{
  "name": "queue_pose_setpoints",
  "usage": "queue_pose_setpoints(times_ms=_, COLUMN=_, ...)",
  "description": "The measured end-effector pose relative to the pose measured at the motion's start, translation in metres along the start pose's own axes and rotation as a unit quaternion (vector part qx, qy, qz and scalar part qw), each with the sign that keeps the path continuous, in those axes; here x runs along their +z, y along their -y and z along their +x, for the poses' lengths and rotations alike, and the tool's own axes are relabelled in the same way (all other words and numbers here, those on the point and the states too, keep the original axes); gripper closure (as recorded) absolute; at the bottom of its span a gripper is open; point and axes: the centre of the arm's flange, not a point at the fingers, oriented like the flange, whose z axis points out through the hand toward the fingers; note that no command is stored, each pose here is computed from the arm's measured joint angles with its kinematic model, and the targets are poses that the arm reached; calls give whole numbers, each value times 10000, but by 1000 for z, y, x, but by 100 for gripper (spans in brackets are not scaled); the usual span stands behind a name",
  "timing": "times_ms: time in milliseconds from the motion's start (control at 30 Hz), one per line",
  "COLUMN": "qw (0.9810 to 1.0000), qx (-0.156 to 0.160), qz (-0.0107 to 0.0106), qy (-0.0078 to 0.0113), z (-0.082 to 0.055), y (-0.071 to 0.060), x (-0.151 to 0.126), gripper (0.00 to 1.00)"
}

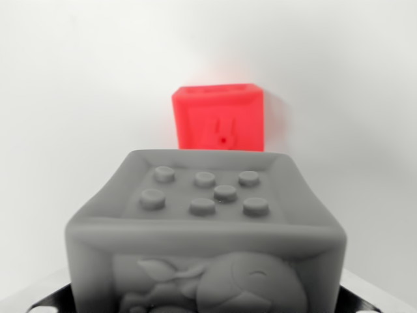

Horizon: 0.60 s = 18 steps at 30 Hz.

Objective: Destack cube

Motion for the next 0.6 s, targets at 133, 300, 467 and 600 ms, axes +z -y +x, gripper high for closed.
queue_pose_setpoints(times_ms=133, qw=9999, qx=141, qz=2, qy=-10, z=-7, y=-3, x=0, gripper=100)
queue_pose_setpoints(times_ms=300, qw=9995, qx=325, qz=0, qy=-9, z=-15, y=-6, x=2, gripper=100)
queue_pose_setpoints(times_ms=467, qw=9987, qx=507, qz=-1, qy=-9, z=-24, y=-9, x=3, gripper=100)
queue_pose_setpoints(times_ms=600, qw=9979, qx=645, qz=0, qy=-10, z=-31, y=-11, x=4, gripper=100)
